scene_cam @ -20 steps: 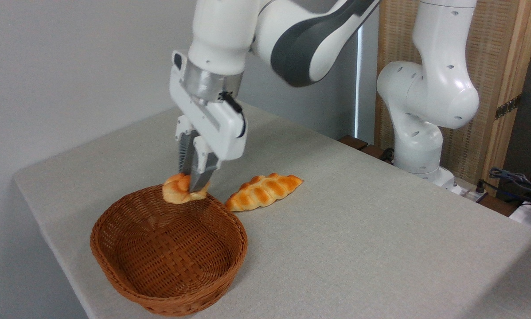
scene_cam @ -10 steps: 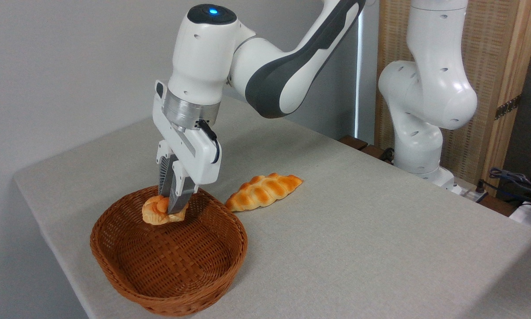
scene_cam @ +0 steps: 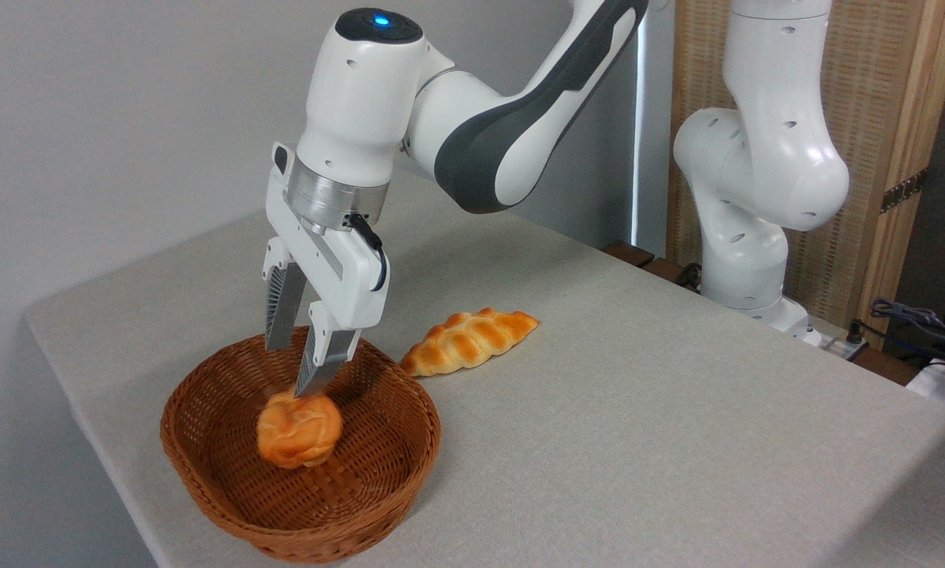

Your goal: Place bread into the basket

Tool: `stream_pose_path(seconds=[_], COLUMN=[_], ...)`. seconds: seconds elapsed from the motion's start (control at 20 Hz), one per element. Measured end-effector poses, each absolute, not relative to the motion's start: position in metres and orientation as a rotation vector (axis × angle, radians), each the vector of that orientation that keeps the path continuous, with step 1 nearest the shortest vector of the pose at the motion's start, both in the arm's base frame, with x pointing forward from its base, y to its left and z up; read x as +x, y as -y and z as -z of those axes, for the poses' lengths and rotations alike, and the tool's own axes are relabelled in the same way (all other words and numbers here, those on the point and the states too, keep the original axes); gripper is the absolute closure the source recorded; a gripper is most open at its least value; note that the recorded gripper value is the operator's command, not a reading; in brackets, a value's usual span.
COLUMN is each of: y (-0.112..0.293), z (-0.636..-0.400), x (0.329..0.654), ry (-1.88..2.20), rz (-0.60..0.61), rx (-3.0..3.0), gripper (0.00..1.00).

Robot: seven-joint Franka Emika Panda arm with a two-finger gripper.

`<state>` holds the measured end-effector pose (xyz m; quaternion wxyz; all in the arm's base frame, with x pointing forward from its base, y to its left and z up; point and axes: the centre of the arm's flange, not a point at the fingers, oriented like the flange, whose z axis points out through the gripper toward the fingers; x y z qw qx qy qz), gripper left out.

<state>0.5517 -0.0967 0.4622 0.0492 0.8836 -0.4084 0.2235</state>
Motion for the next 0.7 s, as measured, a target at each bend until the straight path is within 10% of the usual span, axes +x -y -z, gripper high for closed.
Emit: stream_pose_path(seconds=[0.45,0.7], y=[0.082,0.035], z=[-0.504,-0.568], x=[0.564,0.557], ry=[1.216,1.264], rz=[-0.786,-0.523], rx=[2.697,2.702], gripper=[0.0,0.0])
